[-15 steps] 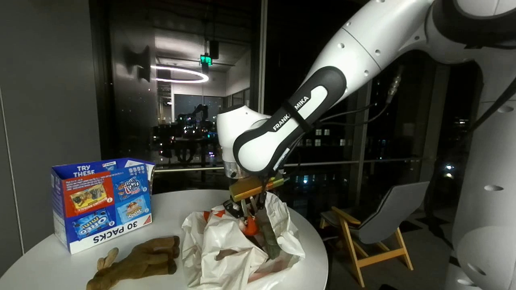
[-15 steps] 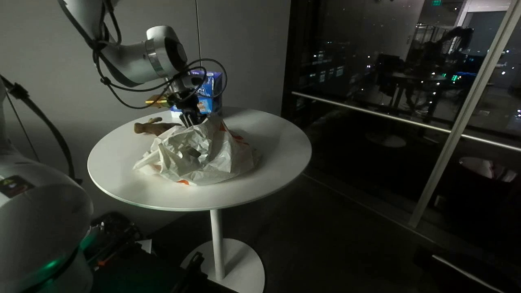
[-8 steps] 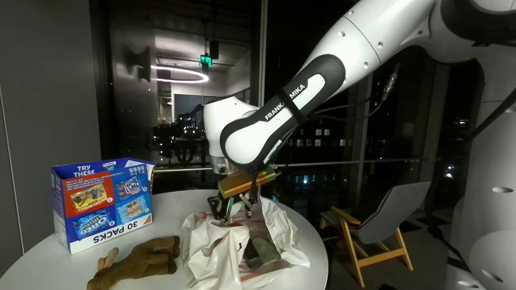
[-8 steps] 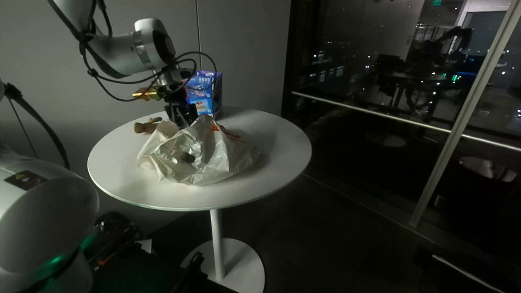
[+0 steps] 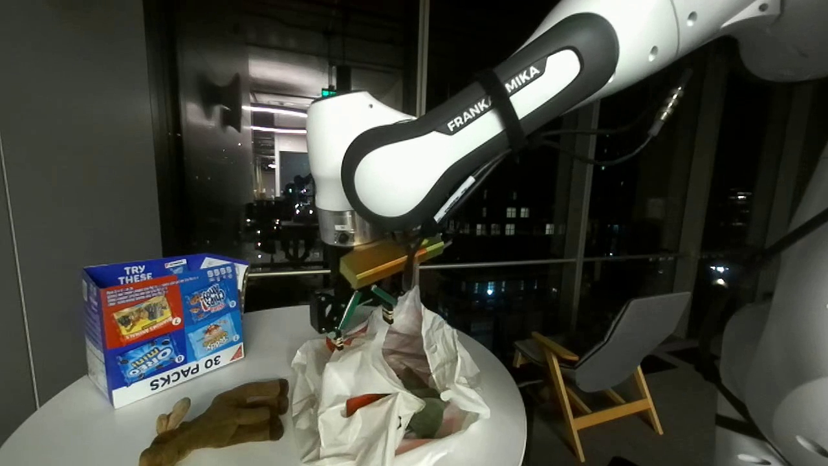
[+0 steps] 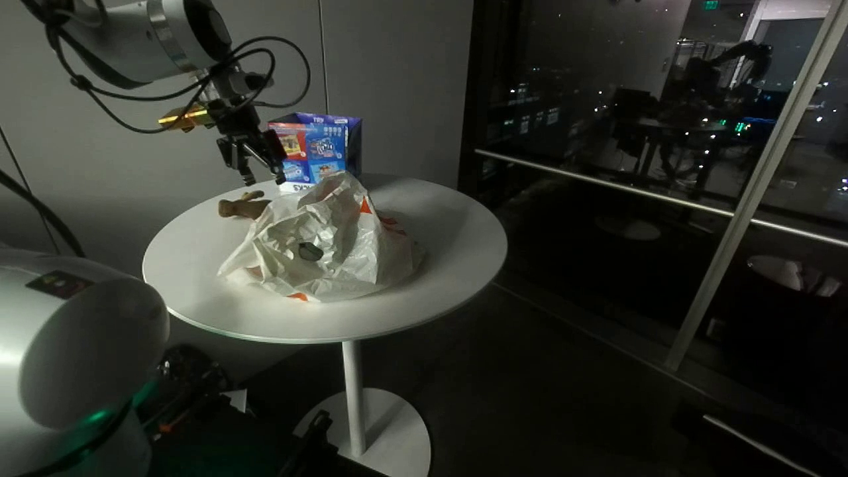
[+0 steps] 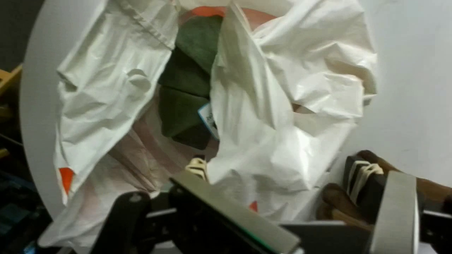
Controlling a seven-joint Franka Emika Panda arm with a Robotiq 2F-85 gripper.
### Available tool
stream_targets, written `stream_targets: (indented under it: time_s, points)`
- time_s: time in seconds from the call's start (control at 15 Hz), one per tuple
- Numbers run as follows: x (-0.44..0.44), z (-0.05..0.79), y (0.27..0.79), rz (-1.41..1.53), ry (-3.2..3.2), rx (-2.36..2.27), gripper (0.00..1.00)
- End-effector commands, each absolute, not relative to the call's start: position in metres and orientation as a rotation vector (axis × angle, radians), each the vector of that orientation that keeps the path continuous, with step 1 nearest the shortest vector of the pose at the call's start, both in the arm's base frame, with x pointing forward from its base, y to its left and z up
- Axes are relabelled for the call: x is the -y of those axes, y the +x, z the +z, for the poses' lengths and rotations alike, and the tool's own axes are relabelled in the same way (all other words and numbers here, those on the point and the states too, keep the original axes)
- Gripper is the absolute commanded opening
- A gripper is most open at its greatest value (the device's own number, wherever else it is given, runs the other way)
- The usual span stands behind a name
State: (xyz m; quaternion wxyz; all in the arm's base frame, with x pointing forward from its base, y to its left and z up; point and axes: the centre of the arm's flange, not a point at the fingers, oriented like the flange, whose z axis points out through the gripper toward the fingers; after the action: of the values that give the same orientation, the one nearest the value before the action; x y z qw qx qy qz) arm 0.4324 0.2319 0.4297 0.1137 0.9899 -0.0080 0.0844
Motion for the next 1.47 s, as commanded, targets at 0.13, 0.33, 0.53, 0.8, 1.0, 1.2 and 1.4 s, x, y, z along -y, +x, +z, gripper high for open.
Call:
stream_targets:
  time_s: [0.13, 0.33, 0.53, 0.8, 1.0, 1.2, 1.4]
  points:
    - [-0.277, 0.439, 0.42, 0.371, 3.003, -0.381, 1.0]
    - [-0.309, 0.427, 0.43, 0.447, 3.009, -0.613, 1.0]
    - [-0.342, 0.409, 0.445, 0.496, 3.002, -0.848, 1.0]
    - [-0.376, 0.386, 0.471, 0.466, 2.968, -1.162, 1.0]
    - [-0.393, 0.378, 0.499, 0.342, 2.933, -1.385, 1.0]
    - [-0.405, 0.367, 0.527, 0.227, 2.928, -1.443, 1.0]
    - [-0.407, 0.36, 0.555, 0.211, 2.95, -1.284, 1.0]
